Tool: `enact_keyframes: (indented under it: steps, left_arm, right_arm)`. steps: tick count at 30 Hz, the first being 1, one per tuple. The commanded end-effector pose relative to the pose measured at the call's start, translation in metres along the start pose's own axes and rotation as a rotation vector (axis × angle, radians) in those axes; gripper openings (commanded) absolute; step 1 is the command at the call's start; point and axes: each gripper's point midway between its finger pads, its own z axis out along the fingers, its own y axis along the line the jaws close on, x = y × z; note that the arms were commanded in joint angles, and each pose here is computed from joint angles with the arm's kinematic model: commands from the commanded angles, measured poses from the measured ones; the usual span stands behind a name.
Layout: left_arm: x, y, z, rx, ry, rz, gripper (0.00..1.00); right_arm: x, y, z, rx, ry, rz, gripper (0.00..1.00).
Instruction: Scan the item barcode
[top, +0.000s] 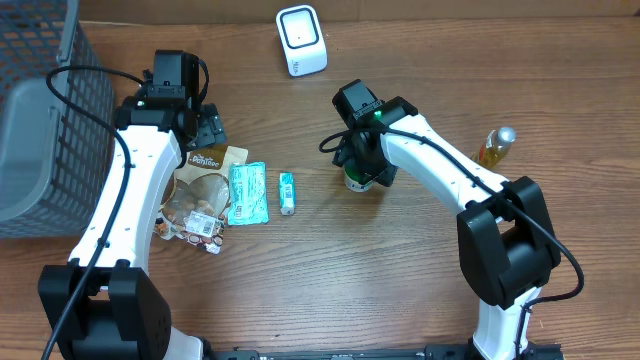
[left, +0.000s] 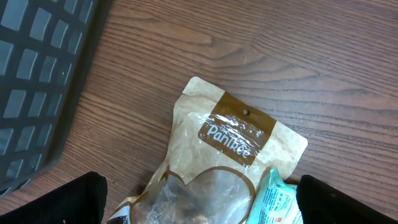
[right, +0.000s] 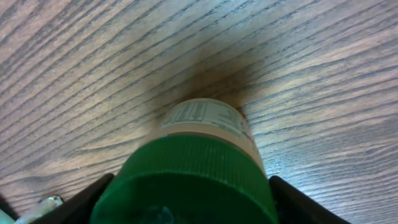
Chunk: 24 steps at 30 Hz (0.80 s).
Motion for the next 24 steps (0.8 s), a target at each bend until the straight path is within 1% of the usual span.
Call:
enact_keyframes:
  steps: [1,3,5,8,10,12,15,17,18,21,24]
  left_arm:
    - [0.0,-0.002,0.002,-0.011,-0.001,0.009,1.0]
    - [0.0,-0.002,0.002,-0.011,-0.001,0.009,1.0]
    - [0.0,-0.002,0.002,-0.011,-0.001,0.009,0.99]
    - [0.0,-0.002,0.002,-0.011,-0.001,0.009,1.0]
    - [0.0,-0.002,0.002,-0.011,-0.001,0.009,0.99]
    - [0.0,-0.002,0.002,-0.011,-0.002,0.009,0.99]
    - [0.0,-0.002,0.002,-0.011,-0.002,0.009,1.0]
    - [0.0,-0.002,0.002,-0.011,-0.002,0.009,1.0]
    - [0.0,-0.002,0.002,-0.011,-0.001,0.009,1.0]
    - [0.0,-0.002,0.002,-0.01,-0.002,0.009,1.0]
    - [0.0,-0.002,0.002,-0.011,-0.001,0.009,1.0]
  right_arm:
    - [-0.003,0.005,-0.007,-0.02,-0.018,-0.005,0.66]
    - [-0.003,0.005,-0.007,-0.02,-0.019,-0.056,0.58]
    - [-0.003,0.005,-0.007,-0.02,-0.019,-0.102,0.54]
    - [-0.003,0.005,-0.007,-0.019,-0.019,-0.13,0.54]
    - [-0.003,0.005,-0.007,-0.02,-0.02,-0.143,0.52]
    - [-0.004,0.008,-0.007,-0.03,-0.026,-0.215,0.49]
    - [-0.005,0.009,-0.007,-0.032,-0.033,-0.394,0.48]
    - [-0.004,0.008,-0.007,-0.028,-0.03,-0.48,0.37]
    - [-0.003,0.008,-0.007,-0.03,-0.023,-0.514,0.34]
    - [0.005,0.013,-0.008,-0.07,0.011,-0.613,0.33]
    - [0.008,0.017,-0.008,-0.097,0.019,-0.631,0.39]
